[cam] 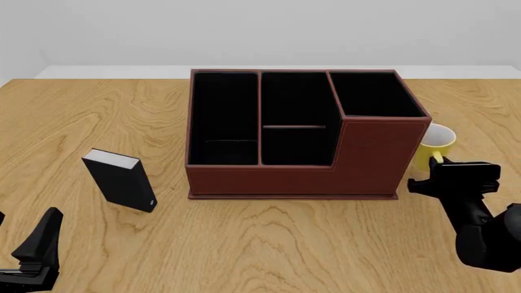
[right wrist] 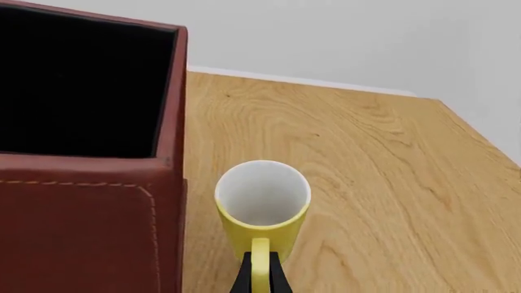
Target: Pick up the yellow and white mug and place it to the right of the caddy.
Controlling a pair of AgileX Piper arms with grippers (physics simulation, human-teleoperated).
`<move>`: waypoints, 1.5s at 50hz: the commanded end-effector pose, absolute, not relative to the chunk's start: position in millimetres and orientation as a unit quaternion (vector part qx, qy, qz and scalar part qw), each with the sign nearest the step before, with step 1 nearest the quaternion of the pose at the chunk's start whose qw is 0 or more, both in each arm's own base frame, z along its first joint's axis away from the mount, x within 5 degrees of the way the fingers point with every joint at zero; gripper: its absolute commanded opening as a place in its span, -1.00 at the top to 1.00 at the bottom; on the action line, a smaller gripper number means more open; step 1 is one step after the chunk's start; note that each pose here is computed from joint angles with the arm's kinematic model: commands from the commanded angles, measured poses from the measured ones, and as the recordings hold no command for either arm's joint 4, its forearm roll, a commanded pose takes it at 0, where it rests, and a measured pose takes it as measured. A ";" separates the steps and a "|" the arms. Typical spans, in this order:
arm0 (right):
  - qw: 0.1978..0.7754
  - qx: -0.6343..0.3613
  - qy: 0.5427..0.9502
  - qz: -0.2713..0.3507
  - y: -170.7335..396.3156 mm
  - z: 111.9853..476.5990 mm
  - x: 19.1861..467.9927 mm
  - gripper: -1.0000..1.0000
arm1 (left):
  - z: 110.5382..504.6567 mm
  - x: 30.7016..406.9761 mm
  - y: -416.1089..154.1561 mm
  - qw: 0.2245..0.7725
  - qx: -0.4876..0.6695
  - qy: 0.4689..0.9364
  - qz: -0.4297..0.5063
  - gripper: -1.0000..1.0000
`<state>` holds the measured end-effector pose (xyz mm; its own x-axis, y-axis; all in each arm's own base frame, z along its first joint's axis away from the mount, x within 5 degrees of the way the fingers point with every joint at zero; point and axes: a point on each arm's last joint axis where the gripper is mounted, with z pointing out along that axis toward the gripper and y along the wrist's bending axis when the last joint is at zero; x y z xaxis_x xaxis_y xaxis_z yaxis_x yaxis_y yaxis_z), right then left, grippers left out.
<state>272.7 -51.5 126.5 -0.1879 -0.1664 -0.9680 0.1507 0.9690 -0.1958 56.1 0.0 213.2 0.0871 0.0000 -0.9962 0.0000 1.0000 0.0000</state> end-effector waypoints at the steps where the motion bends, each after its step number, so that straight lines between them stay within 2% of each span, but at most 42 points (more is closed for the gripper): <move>1: 0.637 -0.001 0.761 -0.125 -53.5 124.8 275.6 1.00 | 213.2 56.1 0.0 0.737 0.000 0.676 0.000 -1.00; 75: 0.620 -0.008 0.774 -0.129 -55.6 109.2 282.9 1.00 | 213.2 56.1 0.0 0.737 0.000 0.676 0.000 -1.00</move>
